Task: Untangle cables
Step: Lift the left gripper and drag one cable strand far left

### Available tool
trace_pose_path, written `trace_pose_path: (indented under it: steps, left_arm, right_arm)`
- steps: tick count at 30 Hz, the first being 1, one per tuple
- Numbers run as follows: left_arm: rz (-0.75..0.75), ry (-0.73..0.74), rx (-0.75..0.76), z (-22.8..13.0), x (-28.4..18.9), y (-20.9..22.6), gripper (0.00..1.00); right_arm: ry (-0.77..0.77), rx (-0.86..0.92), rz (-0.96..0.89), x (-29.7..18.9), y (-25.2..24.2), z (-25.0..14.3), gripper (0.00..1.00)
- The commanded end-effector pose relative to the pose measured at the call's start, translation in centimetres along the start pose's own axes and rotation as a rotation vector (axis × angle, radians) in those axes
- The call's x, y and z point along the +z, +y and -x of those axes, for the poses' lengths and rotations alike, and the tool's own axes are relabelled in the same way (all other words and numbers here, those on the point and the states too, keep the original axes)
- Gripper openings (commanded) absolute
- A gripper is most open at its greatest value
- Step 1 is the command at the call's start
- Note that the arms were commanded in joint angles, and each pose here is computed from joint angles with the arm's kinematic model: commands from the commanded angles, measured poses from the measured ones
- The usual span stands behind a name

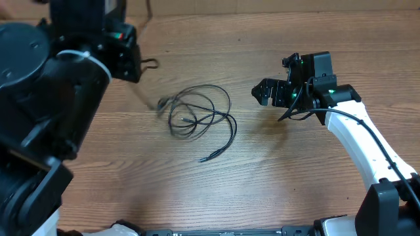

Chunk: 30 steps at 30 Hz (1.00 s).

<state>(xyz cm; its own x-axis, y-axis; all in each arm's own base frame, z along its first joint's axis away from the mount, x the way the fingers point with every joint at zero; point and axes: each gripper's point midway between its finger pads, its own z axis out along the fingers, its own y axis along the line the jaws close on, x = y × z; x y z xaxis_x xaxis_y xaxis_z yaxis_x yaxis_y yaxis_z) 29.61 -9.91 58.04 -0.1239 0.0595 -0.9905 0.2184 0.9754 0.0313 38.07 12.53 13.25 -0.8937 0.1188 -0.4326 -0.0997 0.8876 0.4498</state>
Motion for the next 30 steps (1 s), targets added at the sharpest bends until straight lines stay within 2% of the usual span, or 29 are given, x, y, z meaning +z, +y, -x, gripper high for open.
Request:
trace_pose_path:
  steps: [1,10,14,21,30]
  left_arm:
    - [0.045,0.015,-0.003,-0.3,-0.1,0.9,0.04]
    - [0.083,0.078,0.015,-1.9,0.7,1.3,0.04]
    - [0.144,0.109,0.026,-2.6,1.7,2.1,0.04]
    - [0.285,0.181,0.034,-4.4,4.4,5.4,0.04]
    - [0.419,0.374,-0.017,-9.6,7.3,12.8,0.04]
  right_arm:
    - [-0.006,-0.004,0.005,0.0,0.0,0.2,1.00]
    - [-0.004,-0.003,0.005,0.0,0.0,0.1,1.00]
    - [-0.002,-0.003,0.004,0.0,0.0,0.1,1.00]
    - [-0.002,-0.003,0.004,0.0,0.0,0.1,1.00]
    - [0.002,-0.001,0.002,0.0,0.0,0.0,1.00]
